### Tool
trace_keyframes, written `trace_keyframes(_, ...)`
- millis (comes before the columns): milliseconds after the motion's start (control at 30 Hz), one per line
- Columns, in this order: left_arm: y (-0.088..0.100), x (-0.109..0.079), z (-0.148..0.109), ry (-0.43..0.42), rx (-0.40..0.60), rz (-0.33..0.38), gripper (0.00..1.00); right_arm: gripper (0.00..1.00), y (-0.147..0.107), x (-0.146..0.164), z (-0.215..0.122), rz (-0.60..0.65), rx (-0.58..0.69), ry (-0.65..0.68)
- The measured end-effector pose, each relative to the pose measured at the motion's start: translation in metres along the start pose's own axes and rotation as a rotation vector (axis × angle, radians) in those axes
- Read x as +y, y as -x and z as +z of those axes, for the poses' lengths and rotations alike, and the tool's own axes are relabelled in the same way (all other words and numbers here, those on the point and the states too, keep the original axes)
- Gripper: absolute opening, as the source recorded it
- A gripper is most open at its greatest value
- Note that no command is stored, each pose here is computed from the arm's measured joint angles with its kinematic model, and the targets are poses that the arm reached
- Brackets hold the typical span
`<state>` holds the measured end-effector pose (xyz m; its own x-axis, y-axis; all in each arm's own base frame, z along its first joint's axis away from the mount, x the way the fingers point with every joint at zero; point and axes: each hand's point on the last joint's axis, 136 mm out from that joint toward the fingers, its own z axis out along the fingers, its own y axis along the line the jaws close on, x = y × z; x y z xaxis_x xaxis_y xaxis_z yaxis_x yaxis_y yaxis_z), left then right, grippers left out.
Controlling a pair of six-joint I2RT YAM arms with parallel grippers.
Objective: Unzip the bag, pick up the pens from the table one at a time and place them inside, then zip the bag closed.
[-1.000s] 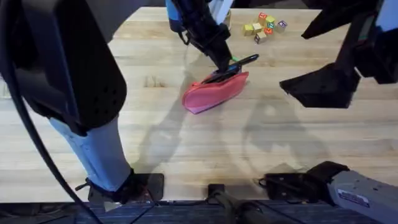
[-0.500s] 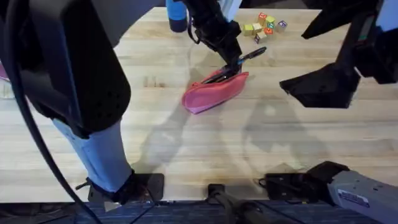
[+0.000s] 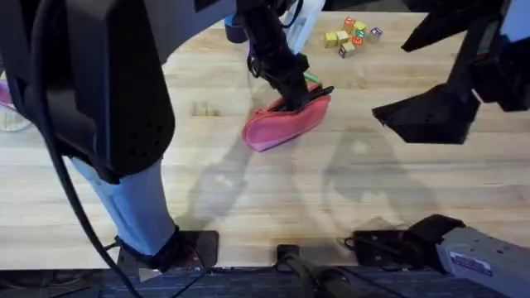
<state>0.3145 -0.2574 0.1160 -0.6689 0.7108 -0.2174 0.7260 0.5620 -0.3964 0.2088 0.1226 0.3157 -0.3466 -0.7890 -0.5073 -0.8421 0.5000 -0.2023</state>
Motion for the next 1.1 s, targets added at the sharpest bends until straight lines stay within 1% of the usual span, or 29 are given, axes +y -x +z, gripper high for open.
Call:
trace_keyframes(300, -0.019, 0.007, 0.002, 0.058, 0.090, -0.027, 0.044, 0.998, 0.000, 0.000, 0.000, 0.000, 0.000, 0.000)
trace_keyframes(533, -0.025, 0.009, 0.001, 0.077, 0.117, -0.033, 0.043, 0.998, 0.000, 0.000, 0.000, 0.000, 0.000, 0.000)
trace_keyframes(733, -0.042, 0.013, -0.002, 0.115, 0.193, -0.054, 0.044, 0.998, 0.000, 0.000, 0.000, 0.000, 0.000, 0.000)
trace_keyframes(833, -0.045, 0.016, -0.003, 0.131, 0.206, -0.055, 0.063, 0.998, 0.000, 0.000, 0.000, 0.000, 0.000, 0.000)
trace_keyframes(867, -0.045, 0.016, -0.003, 0.133, 0.206, -0.051, 0.094, 0.998, 0.000, 0.000, 0.000, 0.000, 0.000, 0.000)
trace_keyframes(900, -0.045, 0.017, -0.003, 0.136, 0.207, -0.047, 0.208, 0.998, 0.000, 0.000, 0.000, 0.000, 0.000, 0.000)
trace_keyframes(967, -0.043, 0.017, -0.002, 0.139, 0.200, -0.046, 0.501, 0.998, 0.000, 0.000, 0.000, 0.000, 0.000, 0.000)
trace_keyframes(1000, -0.042, 0.018, -0.002, 0.140, 0.197, -0.044, 0.675, 0.998, 0.000, 0.000, 0.000, 0.000, 0.000, 0.000)
trace_keyframes(1067, -0.040, 0.018, -0.002, 0.140, 0.188, -0.045, 0.949, 0.998, 0.000, 0.000, 0.000, 0.000, 0.000, 0.000)
trace_keyframes(1100, -0.040, 0.018, -0.002, 0.140, 0.186, -0.044, 0.979, 0.998, 0.000, 0.000, 0.000, 0.000, 0.000, 0.000)
